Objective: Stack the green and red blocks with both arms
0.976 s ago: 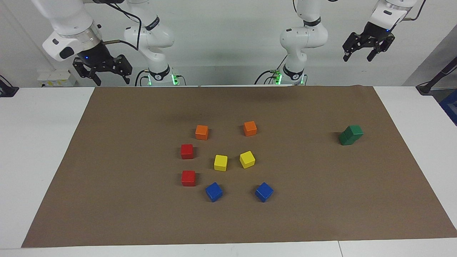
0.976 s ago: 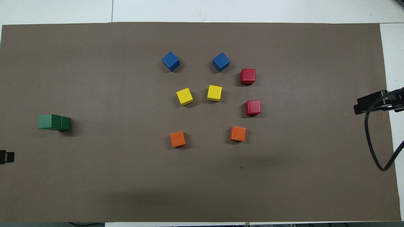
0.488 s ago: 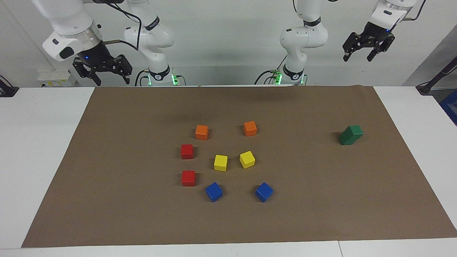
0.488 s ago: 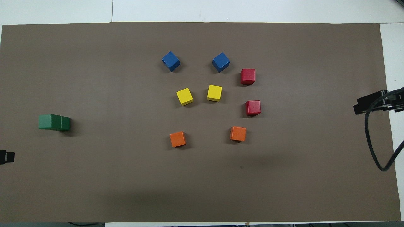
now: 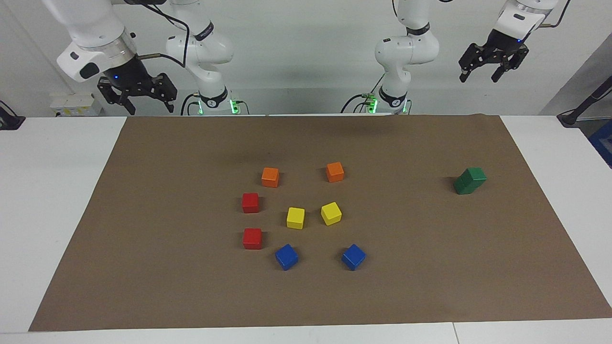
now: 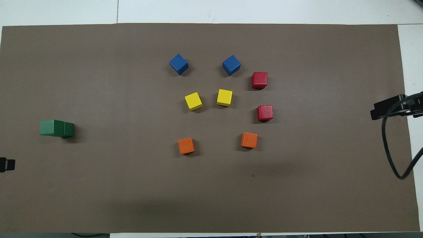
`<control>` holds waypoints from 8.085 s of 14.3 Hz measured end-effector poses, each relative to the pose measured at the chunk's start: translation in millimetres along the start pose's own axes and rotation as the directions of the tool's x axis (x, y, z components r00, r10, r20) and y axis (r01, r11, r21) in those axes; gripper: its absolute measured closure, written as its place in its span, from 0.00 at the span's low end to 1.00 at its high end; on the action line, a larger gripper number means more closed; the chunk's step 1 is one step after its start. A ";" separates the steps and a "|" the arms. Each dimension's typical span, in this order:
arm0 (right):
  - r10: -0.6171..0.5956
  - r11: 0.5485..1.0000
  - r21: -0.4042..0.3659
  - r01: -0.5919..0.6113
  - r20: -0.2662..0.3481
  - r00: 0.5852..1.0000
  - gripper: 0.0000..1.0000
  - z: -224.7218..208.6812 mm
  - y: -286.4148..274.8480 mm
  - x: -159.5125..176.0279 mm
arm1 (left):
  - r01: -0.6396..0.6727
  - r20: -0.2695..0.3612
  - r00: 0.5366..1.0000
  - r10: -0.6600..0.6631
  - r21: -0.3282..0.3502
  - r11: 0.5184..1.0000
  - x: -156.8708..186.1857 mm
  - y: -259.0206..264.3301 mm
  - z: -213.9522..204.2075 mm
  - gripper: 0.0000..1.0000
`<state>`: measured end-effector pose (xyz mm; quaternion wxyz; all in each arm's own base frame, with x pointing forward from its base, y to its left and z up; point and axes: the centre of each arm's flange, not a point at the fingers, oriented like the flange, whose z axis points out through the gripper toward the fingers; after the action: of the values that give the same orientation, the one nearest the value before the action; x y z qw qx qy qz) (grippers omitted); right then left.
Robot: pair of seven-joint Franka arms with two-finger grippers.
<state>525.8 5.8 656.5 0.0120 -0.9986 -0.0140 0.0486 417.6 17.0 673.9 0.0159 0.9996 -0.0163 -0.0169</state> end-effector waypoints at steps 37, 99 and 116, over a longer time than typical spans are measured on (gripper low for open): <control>0.000 1.000 0.000 0.000 0.000 1.000 0.00 0.0 0.0 0.0 | 0.000 0.000 1.000 0.000 0.000 1.000 0.0 0.0 0.0 0.00; -0.035 0.987 0.138 0.085 -0.334 0.942 0.00 -58.9 -134.6 -10.9 | 0.000 0.000 1.000 0.000 0.000 1.000 0.0 0.0 0.0 0.00; 0.084 0.974 0.227 -0.025 -0.255 0.963 0.08 -20.8 -137.6 -23.3 | 0.000 0.000 1.000 0.000 0.000 1.000 0.0 0.0 0.0 0.00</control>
<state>501.0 142.1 682.9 0.1238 -0.9887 0.0207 -0.0825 417.6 17.0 673.9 0.0159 0.9996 -0.0163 -0.0169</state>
